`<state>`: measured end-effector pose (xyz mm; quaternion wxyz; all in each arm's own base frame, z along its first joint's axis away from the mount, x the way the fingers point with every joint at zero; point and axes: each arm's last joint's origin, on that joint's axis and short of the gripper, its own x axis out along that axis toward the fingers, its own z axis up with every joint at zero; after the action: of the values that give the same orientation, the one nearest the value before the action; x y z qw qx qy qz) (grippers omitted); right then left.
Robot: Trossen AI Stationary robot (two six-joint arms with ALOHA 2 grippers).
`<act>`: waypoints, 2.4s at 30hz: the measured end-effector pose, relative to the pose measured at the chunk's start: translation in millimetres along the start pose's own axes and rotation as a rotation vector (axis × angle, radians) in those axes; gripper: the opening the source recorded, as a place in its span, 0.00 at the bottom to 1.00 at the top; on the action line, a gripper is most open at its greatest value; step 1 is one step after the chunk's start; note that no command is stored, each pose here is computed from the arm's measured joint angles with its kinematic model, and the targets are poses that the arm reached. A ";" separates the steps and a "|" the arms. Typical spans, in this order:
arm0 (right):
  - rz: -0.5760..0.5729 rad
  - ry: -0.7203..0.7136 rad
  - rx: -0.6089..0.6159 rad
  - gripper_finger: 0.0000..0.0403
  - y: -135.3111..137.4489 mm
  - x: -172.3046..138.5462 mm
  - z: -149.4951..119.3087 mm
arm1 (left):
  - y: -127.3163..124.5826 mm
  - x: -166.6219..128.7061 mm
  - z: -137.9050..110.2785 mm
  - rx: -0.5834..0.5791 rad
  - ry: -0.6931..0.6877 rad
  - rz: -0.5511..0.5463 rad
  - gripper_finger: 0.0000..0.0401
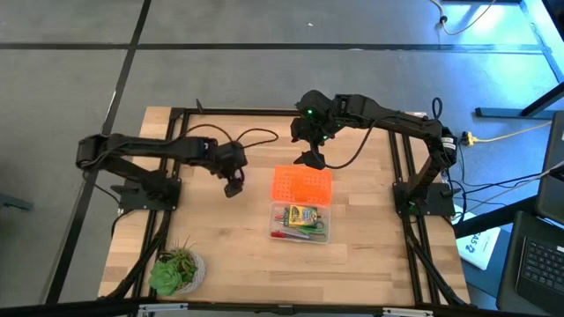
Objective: Pack school essentials
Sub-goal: Put the white sticky notes into the orange supply box
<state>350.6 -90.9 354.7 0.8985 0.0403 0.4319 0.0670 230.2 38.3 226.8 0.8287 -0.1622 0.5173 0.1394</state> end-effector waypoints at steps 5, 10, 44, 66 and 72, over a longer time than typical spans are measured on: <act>-0.006 -0.017 -0.008 0.95 -0.3 0.0 1.8 | -22.9 -8.9 -0.3 0.086 -0.105 -0.041 0.74; 0.031 0.066 0.025 0.95 4.7 -2.9 -7.0 | -46.2 -10.6 4.2 0.148 -0.228 -0.092 0.74; 0.220 0.870 0.420 0.95 71.2 82.4 -148.0 | -122.5 58.6 15.5 0.188 -0.418 -0.252 0.69; 0.246 0.759 0.359 0.95 69.6 90.0 -141.1 | -133.0 108.9 1.6 0.381 -0.328 -0.225 0.69; 0.253 0.686 0.339 0.95 68.6 94.8 -135.8 | -133.0 108.9 1.6 0.384 -0.329 -0.224 0.69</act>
<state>297.1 -6.5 205.8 0.6674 0.2163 0.7034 0.1145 330.9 -75.0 145.8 0.9274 -0.0335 0.3714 -0.0294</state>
